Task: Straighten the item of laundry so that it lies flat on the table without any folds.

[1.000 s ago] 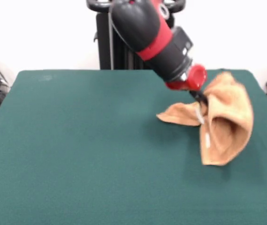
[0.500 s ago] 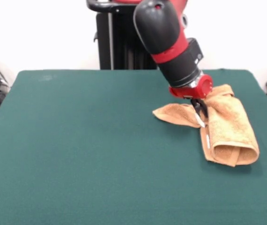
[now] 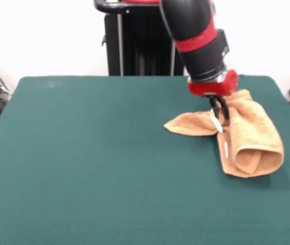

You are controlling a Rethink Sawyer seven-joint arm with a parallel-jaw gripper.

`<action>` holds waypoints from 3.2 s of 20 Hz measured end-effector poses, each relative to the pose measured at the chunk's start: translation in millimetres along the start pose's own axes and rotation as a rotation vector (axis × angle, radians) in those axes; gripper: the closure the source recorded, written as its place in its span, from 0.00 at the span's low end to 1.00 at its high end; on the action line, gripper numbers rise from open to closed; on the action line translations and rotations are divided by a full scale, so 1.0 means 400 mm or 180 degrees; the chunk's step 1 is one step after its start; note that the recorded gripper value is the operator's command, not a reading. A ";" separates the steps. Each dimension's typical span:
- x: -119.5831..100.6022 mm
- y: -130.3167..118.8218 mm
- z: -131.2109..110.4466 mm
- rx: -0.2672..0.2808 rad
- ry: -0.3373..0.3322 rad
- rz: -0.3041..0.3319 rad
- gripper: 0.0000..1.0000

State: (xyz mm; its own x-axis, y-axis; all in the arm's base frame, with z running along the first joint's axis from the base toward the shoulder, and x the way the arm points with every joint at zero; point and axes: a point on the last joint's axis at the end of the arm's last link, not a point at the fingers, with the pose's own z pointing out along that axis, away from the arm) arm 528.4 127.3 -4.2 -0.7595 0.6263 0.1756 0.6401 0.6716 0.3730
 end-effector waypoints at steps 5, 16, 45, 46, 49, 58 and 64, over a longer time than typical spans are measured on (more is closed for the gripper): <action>0.024 0.044 -0.077 0.0476 -0.0298 -0.0496 1.00; -0.036 0.039 -0.241 0.1140 -0.1008 -0.0756 1.00; -0.077 0.045 -0.365 0.1316 -0.1266 -0.0922 0.00; -0.079 0.047 -0.372 0.1299 -0.1284 -0.0910 0.00; -0.099 0.045 -0.403 0.1238 -0.1382 -0.0856 0.00; -0.169 -0.020 -0.397 0.1373 -0.1202 -0.1691 0.00; -0.212 -0.070 -0.353 0.1436 -0.1055 -0.2168 0.00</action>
State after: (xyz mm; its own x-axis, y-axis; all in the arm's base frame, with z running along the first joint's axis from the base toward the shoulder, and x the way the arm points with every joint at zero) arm 558.6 -0.7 99.2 -0.9650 0.0683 -0.2533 0.0982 0.9894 -0.1072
